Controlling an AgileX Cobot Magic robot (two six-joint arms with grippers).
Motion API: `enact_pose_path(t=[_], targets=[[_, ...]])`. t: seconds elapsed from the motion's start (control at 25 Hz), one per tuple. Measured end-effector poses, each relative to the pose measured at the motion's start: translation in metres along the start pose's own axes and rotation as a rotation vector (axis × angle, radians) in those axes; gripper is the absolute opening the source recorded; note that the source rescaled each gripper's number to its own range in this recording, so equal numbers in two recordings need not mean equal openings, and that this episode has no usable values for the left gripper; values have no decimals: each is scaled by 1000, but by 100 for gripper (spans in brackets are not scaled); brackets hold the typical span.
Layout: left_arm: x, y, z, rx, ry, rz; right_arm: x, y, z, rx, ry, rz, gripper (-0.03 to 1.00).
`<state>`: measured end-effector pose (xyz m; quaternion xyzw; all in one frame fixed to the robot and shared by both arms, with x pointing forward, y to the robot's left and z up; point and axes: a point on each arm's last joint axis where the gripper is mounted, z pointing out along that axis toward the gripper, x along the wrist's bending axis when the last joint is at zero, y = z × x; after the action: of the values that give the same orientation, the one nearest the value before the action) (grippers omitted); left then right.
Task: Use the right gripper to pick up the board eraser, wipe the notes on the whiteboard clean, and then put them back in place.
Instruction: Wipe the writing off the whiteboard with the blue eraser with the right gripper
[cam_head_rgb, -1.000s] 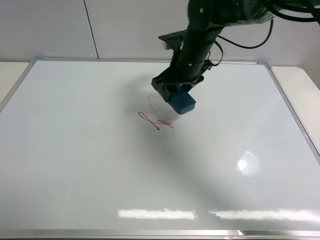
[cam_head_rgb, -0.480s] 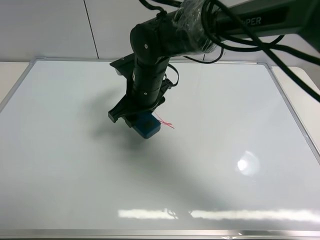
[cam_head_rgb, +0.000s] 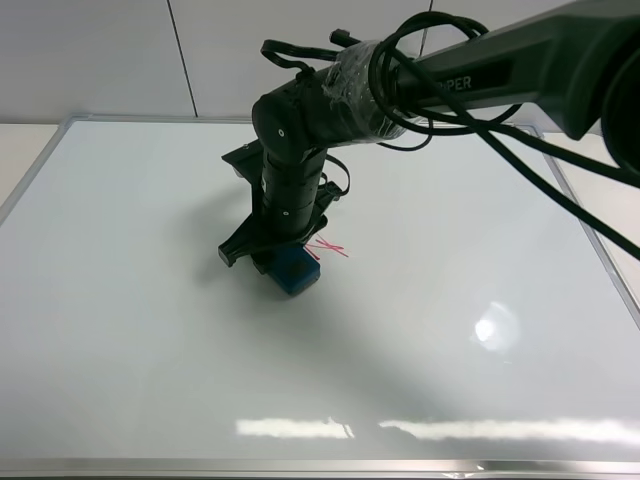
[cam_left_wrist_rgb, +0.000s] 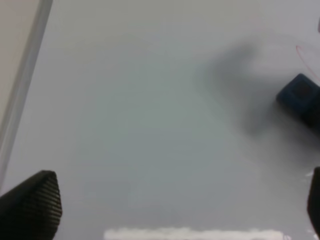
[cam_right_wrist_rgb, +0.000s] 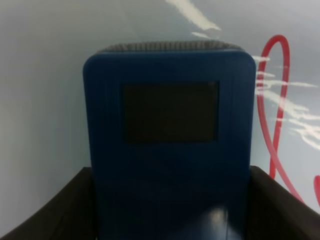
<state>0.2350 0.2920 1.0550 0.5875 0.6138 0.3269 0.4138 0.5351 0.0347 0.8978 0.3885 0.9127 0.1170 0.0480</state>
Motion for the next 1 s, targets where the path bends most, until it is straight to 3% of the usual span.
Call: enact_pose_path(t=[0.48,1.0], targets=[[0,0,0,0,0,0,-5,2,5,-13,-46,17,3],[0,0,0,0,0,0,-66,4,4,-22,-101,133,3]])
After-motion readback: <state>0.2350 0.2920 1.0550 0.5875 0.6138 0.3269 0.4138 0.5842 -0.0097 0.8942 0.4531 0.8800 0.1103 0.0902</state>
